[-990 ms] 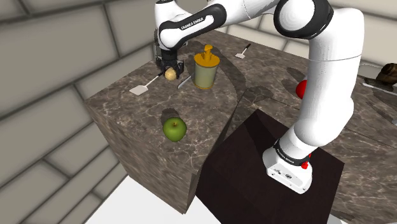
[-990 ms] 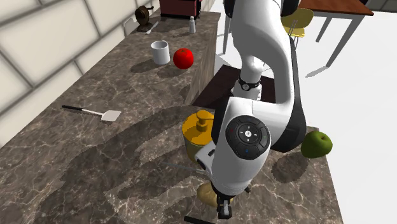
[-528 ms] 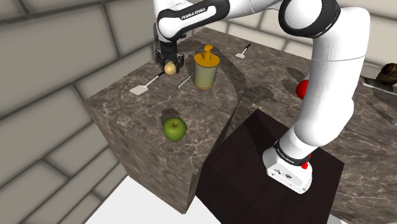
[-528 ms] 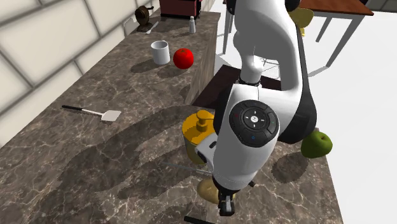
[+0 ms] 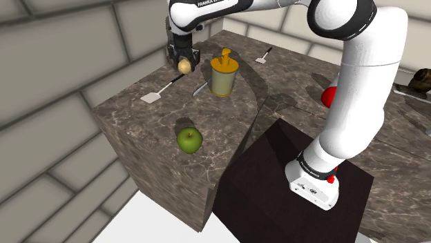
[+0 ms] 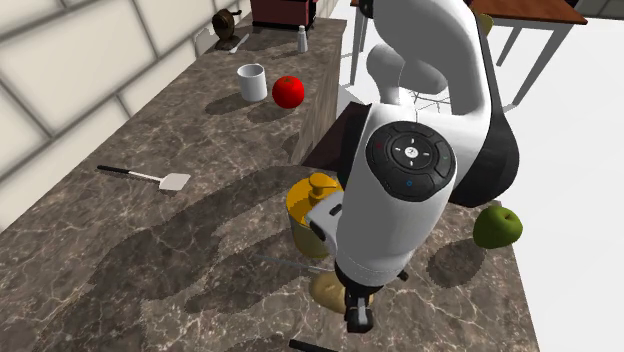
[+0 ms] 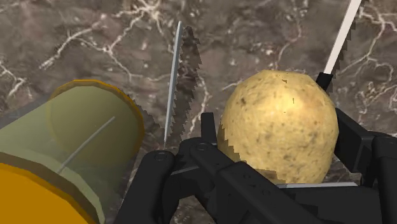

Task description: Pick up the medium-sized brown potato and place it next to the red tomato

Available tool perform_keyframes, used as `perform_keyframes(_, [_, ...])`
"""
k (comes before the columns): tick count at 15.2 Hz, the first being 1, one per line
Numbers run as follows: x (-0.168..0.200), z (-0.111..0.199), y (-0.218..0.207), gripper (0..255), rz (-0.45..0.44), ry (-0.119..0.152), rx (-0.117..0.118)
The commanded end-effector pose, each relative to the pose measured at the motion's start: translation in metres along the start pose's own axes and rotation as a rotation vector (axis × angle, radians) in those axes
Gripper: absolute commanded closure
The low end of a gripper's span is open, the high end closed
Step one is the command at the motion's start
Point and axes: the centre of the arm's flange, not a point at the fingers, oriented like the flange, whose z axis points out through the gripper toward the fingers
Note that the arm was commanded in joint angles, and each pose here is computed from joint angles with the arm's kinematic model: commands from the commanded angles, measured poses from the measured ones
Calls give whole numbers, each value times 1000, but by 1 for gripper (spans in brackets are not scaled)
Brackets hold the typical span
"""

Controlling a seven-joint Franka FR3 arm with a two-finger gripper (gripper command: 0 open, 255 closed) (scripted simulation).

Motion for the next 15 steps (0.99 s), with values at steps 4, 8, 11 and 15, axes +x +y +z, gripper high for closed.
perform_keyframes(4, [1, -27, 1, 255, 0, 0, 0])
perform_keyframes(8, [1, -48, 1, 255, 0, 0, 0])
perform_keyframes(11, [2, -64, 2, 255, 0, 0, 0])
perform_keyframes(15, [3, -85, 2, 255, 0, 0, 0])
